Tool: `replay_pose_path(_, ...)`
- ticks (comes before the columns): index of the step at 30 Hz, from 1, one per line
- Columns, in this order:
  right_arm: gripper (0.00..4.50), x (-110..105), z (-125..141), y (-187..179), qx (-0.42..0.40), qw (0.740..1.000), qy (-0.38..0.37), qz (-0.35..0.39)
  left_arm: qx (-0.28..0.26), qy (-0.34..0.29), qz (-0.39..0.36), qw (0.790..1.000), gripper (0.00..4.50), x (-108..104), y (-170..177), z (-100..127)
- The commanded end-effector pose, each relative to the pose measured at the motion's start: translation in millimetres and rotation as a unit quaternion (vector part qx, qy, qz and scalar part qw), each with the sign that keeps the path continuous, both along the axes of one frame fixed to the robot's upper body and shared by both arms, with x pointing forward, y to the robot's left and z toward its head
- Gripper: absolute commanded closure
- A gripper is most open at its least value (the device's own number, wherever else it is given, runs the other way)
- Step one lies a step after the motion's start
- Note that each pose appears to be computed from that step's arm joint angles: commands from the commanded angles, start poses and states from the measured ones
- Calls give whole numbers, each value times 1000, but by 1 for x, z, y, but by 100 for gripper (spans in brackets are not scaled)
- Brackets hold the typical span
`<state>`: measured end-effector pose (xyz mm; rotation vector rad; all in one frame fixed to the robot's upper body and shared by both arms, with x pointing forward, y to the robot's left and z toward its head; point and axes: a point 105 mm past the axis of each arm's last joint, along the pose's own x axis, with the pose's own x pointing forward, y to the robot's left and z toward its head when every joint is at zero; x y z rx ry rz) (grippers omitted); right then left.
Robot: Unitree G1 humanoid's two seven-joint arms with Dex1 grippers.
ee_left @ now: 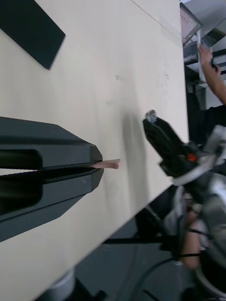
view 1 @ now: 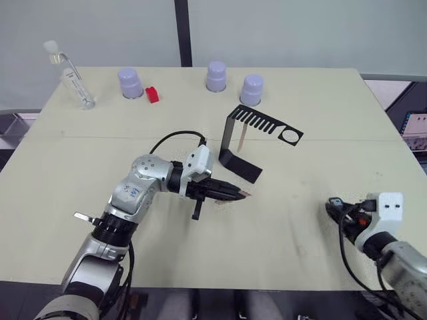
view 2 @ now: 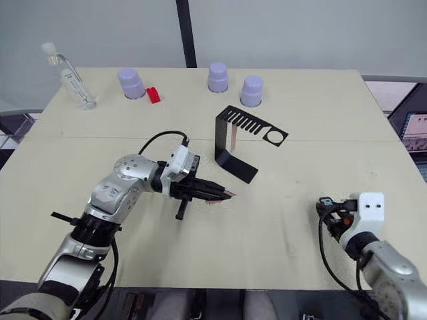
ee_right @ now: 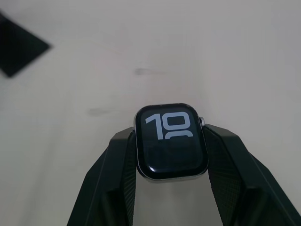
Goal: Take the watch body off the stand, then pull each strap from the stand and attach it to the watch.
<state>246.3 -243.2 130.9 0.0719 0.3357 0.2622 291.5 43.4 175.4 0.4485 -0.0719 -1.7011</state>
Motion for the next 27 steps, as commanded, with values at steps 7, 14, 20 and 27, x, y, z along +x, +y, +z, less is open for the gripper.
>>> replay_pose_path(7,292,-23,35,80,118,960,112,228,52,-150,-54,986,450,1,-2,-3)
replay_pose_path(14,292,-20,37,114,195,933,173,247,48,-159,-74,983,450,-4,-10,-5)
replay_pose_path(20,292,-12,29,124,201,931,189,238,47,-179,-80,980,450,-8,-14,-8)
replay_pose_path(27,292,-7,23,129,201,928,204,239,49,-190,-78,977,450,-7,-17,-7)
